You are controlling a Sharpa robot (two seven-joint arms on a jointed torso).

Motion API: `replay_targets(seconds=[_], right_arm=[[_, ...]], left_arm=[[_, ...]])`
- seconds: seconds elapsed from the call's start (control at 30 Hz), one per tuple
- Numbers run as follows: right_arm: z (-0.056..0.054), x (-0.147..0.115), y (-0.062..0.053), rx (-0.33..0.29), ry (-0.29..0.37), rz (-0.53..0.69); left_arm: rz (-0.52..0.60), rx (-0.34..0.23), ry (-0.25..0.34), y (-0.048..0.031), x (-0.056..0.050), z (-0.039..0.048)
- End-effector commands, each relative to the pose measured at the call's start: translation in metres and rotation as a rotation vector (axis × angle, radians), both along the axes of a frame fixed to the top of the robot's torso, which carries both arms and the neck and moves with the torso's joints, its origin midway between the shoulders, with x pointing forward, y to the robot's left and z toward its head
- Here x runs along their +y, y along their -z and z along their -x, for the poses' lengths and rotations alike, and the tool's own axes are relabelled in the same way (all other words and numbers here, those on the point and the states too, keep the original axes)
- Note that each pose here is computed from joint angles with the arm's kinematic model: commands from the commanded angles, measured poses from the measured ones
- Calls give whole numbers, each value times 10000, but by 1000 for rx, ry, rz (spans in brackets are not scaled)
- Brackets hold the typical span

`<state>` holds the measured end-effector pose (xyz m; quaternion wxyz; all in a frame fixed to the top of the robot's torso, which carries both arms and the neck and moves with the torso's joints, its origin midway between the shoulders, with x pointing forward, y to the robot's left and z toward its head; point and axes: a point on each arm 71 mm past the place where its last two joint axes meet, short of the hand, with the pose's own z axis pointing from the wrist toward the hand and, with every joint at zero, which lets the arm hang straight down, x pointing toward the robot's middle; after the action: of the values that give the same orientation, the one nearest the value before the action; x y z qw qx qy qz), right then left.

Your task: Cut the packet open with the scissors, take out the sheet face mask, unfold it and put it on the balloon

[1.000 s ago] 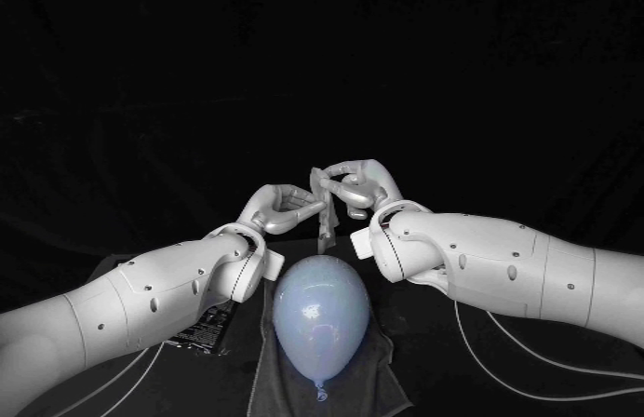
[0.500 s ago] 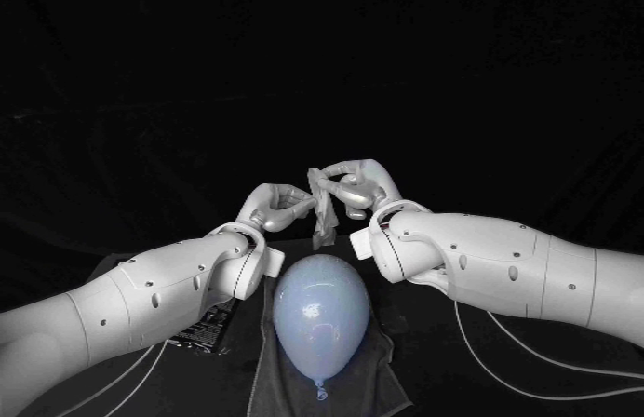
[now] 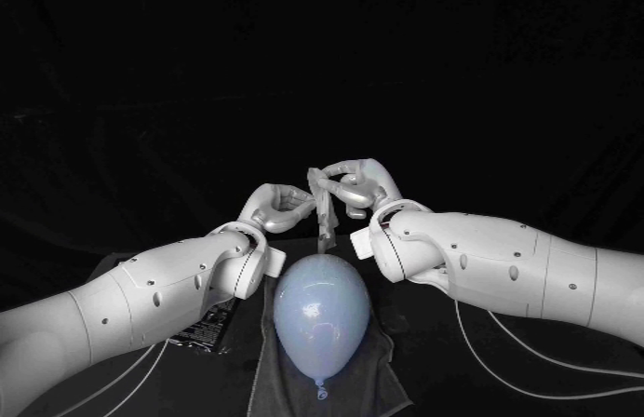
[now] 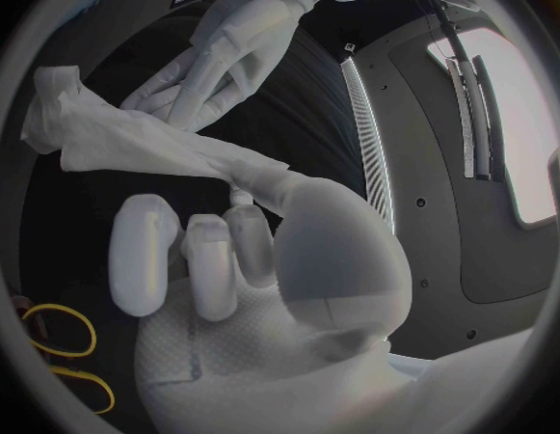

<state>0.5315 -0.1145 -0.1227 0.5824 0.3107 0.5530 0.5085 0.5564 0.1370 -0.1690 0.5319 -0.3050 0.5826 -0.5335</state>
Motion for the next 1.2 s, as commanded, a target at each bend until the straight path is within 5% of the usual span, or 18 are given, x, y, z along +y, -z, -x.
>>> replay_targets(seconds=[0.03, 0.4, 0.73, 1.2], right_arm=[[-1, 16, -8, -5, -21, 10], [-5, 5, -10, -10, -13, 14], [-21, -37, -9, -13, 2, 17], [-31, -44, -7, -13, 10, 19]], left_arm=[[9, 6, 52, -7, -66, 20], [5, 23, 99, 1, -84, 48], [-1, 44, 103, 26, 91, 52], [6, 58, 152, 168, 119, 148]])
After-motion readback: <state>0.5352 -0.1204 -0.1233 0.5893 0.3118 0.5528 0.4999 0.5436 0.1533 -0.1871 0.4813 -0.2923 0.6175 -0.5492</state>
